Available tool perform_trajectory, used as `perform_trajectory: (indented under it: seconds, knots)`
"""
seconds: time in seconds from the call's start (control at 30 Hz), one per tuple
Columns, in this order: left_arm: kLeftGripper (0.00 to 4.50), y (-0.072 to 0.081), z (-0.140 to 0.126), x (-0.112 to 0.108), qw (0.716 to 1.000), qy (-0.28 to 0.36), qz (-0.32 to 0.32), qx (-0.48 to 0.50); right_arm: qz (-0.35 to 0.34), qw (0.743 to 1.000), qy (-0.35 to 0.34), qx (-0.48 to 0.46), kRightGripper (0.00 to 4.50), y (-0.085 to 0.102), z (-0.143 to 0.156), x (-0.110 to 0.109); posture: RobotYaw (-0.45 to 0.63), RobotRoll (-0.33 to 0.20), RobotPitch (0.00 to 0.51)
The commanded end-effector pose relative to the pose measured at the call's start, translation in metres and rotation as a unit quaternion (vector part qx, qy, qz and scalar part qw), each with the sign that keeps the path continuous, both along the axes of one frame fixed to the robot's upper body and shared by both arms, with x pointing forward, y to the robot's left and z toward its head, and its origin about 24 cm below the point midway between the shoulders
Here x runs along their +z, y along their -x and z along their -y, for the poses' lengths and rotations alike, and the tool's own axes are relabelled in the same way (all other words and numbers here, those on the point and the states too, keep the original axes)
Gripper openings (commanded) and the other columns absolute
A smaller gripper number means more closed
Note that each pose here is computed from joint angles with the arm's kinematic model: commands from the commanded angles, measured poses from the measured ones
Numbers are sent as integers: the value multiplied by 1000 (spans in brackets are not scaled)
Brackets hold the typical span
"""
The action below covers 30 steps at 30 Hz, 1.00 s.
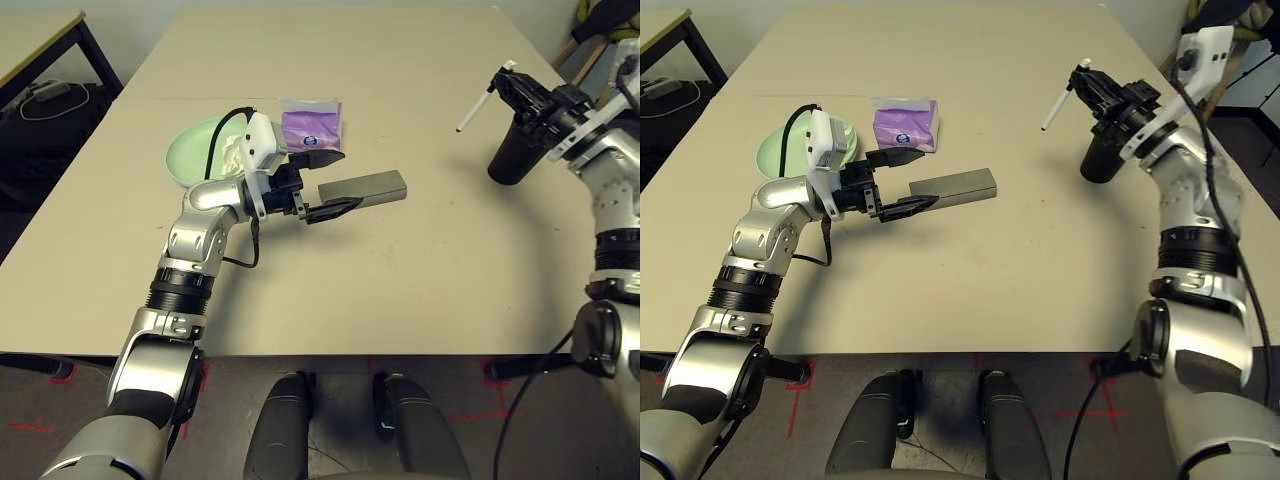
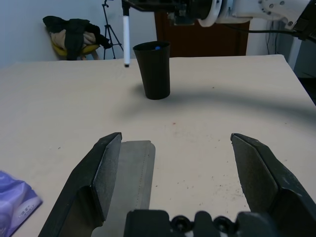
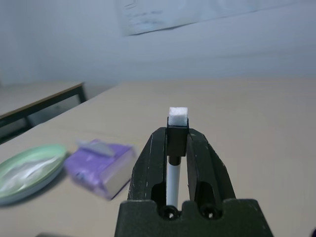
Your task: Organize and tidy the items on the table.
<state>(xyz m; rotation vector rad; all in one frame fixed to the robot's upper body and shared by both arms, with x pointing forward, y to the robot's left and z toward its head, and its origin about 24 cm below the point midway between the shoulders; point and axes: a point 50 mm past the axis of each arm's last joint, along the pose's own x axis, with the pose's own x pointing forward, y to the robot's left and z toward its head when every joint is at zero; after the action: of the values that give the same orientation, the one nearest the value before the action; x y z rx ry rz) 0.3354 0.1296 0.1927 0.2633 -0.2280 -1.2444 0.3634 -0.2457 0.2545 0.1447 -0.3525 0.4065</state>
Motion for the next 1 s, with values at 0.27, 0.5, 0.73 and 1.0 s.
perform_trajectory:
  seconds: [0.27, 0.5, 0.73, 1.0]
  knots:
    - [4500, -1, 1, 0, 1000, -6, 0, 0, -4, 981, -19, -192, 394, -2, 21, 29, 73, 0, 108]
    - [4500, -1, 0, 1, 1000, -8, 2, 3, -34, 956, -39, -289, 394, -4, 31, 23, 77, 0, 107]
    - [4500, -1, -1, 1, 1000, -7, 0, 5, -57, 945, -70, -313, 394, -2, 37, 23, 79, 0, 107]
    - [4500, -3, -2, 5, 1000, -9, 4, 5, -75, 940, -62, -327, 394, -2, 40, 20, 75, 0, 106]
